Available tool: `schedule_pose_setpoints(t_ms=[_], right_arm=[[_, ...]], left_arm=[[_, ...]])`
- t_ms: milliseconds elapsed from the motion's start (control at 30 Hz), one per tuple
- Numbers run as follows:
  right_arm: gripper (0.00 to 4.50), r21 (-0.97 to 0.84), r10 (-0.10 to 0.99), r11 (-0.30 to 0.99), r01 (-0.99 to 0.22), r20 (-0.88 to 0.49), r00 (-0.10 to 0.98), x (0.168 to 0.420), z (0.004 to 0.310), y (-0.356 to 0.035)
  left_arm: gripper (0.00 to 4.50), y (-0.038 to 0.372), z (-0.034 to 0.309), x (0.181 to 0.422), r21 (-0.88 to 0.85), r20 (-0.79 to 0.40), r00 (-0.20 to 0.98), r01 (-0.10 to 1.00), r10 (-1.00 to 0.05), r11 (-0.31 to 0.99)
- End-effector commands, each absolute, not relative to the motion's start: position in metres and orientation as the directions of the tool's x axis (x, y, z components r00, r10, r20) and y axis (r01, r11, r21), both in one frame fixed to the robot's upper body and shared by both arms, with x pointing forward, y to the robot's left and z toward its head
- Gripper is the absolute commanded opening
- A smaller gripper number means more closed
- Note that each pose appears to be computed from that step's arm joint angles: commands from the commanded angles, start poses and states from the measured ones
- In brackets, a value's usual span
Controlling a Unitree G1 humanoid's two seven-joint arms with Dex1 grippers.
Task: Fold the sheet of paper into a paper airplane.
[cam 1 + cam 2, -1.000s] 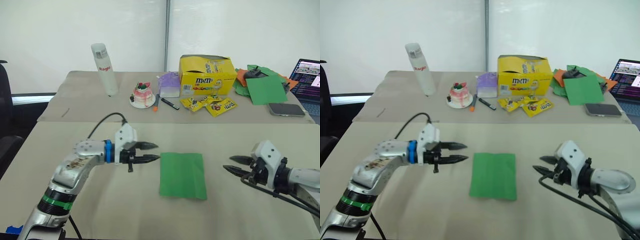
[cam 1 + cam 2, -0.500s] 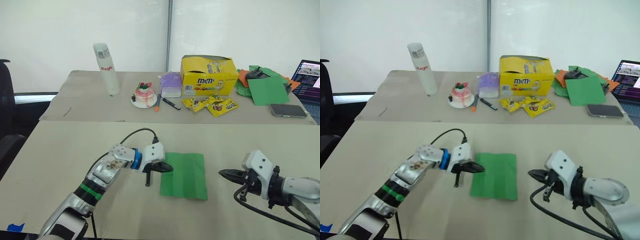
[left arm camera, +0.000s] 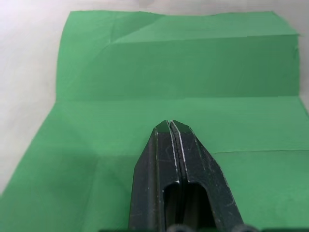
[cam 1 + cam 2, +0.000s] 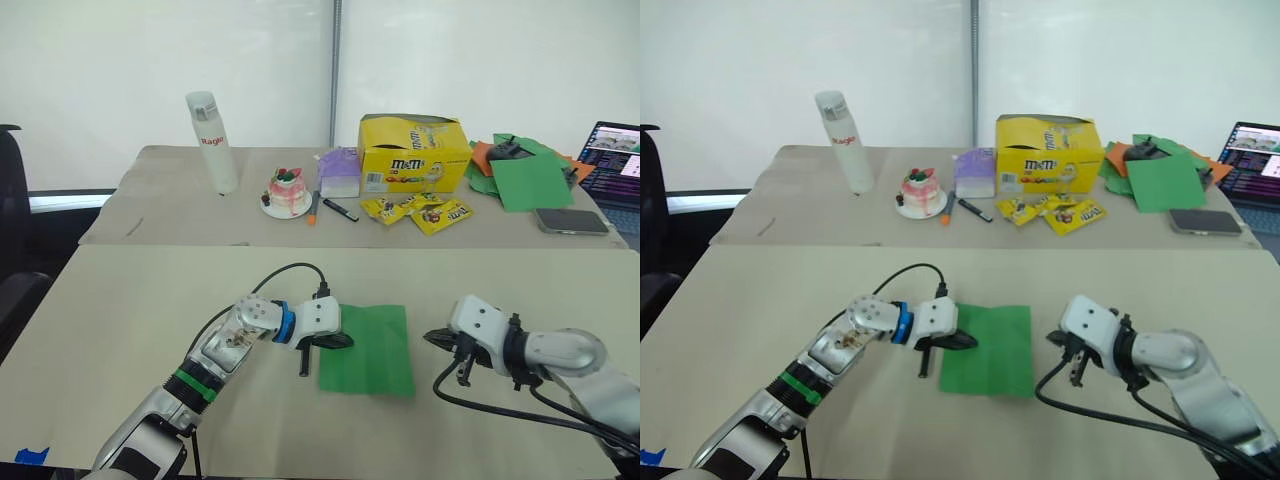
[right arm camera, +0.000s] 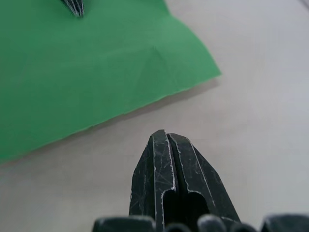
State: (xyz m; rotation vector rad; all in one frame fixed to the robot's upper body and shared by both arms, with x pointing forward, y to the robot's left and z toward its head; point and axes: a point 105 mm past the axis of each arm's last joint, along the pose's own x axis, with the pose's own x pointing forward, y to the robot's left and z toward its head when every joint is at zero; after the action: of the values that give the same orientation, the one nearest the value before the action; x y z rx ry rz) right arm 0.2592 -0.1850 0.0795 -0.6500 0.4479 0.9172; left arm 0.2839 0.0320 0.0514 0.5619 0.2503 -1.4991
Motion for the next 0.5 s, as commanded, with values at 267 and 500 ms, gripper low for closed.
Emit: schedule_pose_setpoints(t_ms=[267,500], right_arm=[[0.05,-0.147,0.741,0.389,-0.909,-0.536,0.404,0.254,0.077,-0.161],[0.05,-0.065,0.826,0.416,-0.907,-0.389,0.407,0.257,0.095,-0.14]], left_arm=[[0.0,0.051,0.027,0.287,0.141,-0.582,0.126,0.989,-0.803,0.053],[0.0,0.051,0.027,0.287,0.142,-0.581,0.14,0.987,-0.802,0.069]])
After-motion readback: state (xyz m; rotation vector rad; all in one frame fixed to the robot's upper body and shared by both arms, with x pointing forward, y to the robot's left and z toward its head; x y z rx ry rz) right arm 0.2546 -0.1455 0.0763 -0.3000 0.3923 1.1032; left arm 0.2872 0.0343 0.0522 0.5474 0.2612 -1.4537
